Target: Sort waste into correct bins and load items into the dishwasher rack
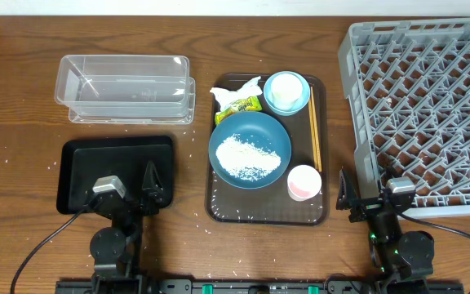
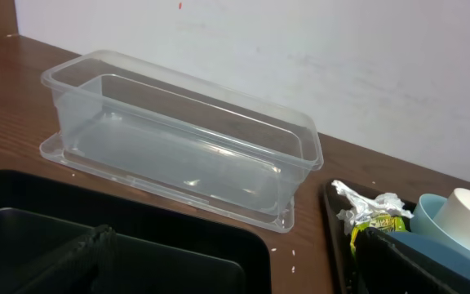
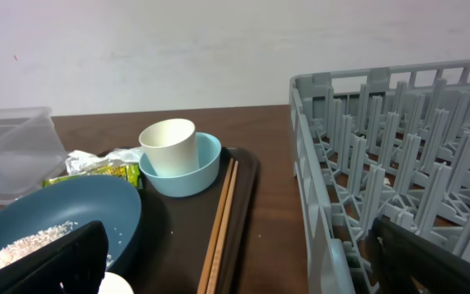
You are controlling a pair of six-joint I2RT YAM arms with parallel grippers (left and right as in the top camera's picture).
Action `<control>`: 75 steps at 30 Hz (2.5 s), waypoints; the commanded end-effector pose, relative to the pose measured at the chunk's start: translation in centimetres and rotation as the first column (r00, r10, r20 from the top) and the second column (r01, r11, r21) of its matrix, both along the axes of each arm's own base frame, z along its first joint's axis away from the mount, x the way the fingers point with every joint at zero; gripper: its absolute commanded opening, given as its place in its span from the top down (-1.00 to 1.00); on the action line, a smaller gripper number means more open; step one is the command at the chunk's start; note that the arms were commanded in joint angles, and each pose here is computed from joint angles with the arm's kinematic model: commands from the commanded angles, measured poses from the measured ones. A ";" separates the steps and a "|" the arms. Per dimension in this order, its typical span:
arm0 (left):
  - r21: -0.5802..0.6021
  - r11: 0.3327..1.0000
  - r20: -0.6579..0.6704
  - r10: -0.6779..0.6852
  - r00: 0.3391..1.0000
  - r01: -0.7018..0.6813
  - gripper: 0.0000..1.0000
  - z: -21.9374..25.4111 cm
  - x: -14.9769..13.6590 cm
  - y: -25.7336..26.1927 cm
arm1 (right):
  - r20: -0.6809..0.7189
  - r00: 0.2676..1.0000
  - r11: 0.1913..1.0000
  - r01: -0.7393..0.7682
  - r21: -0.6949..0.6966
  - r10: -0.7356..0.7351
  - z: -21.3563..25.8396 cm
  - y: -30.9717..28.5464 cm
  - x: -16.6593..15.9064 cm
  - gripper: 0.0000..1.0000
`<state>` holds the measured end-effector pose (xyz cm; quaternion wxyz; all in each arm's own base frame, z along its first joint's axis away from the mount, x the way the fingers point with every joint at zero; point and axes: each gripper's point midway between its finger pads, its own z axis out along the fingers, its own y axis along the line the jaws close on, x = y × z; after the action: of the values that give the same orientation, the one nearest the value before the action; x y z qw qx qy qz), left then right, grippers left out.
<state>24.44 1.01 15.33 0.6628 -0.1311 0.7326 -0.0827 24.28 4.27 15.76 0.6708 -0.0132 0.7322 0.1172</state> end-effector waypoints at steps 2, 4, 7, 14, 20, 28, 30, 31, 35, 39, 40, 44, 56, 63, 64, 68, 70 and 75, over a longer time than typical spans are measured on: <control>0.010 1.000 -0.049 -0.001 0.999 0.001 -0.90 -1.7 -0.1 0.0 | -0.004 1.000 1.000 0.007 -0.011 -0.007 -0.2 -0.2 0.0 -0.99; 0.010 1.000 -0.049 -0.001 0.999 0.001 -0.90 -1.7 -0.1 0.0 | -0.004 1.000 1.000 0.007 -0.011 -0.007 -0.2 -0.2 0.0 -0.98; 0.010 1.000 -0.049 -0.001 0.999 0.001 -0.90 -1.7 -0.1 0.0 | -0.004 1.000 1.000 0.007 -0.011 -0.007 -0.2 -0.2 0.0 -0.98; 0.010 1.000 -0.049 -0.001 0.999 0.001 -0.90 -1.7 -0.1 0.0 | -0.004 1.000 1.000 0.007 -0.011 -0.007 -0.2 -0.2 0.0 -0.98; 0.010 1.000 -0.049 -0.001 0.999 0.001 -0.90 -1.7 -0.1 0.0 | -0.004 1.000 1.000 0.007 -0.011 -0.007 -0.2 -0.2 0.0 -0.98; 0.010 1.000 -0.049 -0.001 0.999 0.001 -0.90 -1.7 -0.1 0.0 | -0.012 0.986 0.947 -0.155 0.280 0.165 1.0 2.9 -0.8 -0.99; 0.009 1.000 -0.049 -0.001 0.999 0.001 -0.90 -1.7 -0.1 0.0 | 0.009 0.974 0.876 -0.206 0.436 0.225 2.4 3.9 -1.2 -0.98; 0.010 1.000 -0.049 -0.001 0.999 0.001 -0.91 -1.7 -0.1 0.0 | 0.022 0.973 0.846 -0.211 0.490 0.230 3.0 3.9 -1.2 -0.98; 0.010 1.000 -0.049 -0.001 0.999 0.001 -0.90 -1.7 -0.1 0.0 | 0.167 0.975 0.819 -0.214 0.532 0.147 6.8 2.5 -1.2 -0.98; 0.010 1.000 -0.049 -0.001 0.999 0.001 -0.90 -1.7 -0.1 0.0 | 0.394 0.909 0.805 -0.331 0.492 0.133 12.2 2.2 -3.0 -0.99; 0.010 1.000 -0.049 -0.001 0.999 0.001 -0.90 -1.7 -0.1 0.0 | 0.443 0.887 0.808 -0.352 0.472 0.128 13.4 2.1 -3.5 -0.99; 0.010 1.000 -0.049 -0.001 0.999 0.001 -0.90 -1.7 -0.1 0.0 | 0.469 0.866 0.864 -0.361 0.351 0.172 15.1 2.9 -3.9 -0.98; 0.010 1.000 -0.049 -0.001 0.999 0.001 -0.90 -1.7 -0.1 0.0 | -0.138 0.853 0.864 -0.496 0.085 0.503 14.0 9.2 1.5 -0.99; 0.010 1.000 -0.049 -0.001 0.999 0.001 -0.90 -1.7 -0.1 0.0 | -0.514 0.721 0.795 -0.595 -0.118 0.464 9.1 13.4 3.4 -0.99; 0.010 1.000 -0.049 -0.001 0.999 0.001 -0.90 -1.7 -0.1 0.0 | -0.573 0.698 0.781 -0.605 -0.153 0.429 7.8 14.1 3.5 -0.98; 0.010 1.000 -0.049 -0.001 0.999 0.001 -0.90 -1.7 -0.1 0.0 | -0.731 0.630 0.733 -0.622 -0.275 0.261 3.1 15.3 3.5 -0.99; 0.010 1.000 -0.049 -0.001 0.999 0.001 -0.90 -1.7 -0.1 0.0 | -0.787 0.576 0.704 -0.653 -0.281 0.220 1.2 16.0 2.7 -0.99; 0.010 1.000 -0.049 -0.001 0.999 0.001 -0.90 -1.7 -0.1 0.0 | -0.885 0.445 0.641 -0.720 -0.265 0.133 -2.1 15.9 0.0 -0.99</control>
<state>24.44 0.94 15.32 0.6626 -0.1286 0.7332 -0.0832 23.89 20.56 13.20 0.1557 -0.3653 0.9144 0.0787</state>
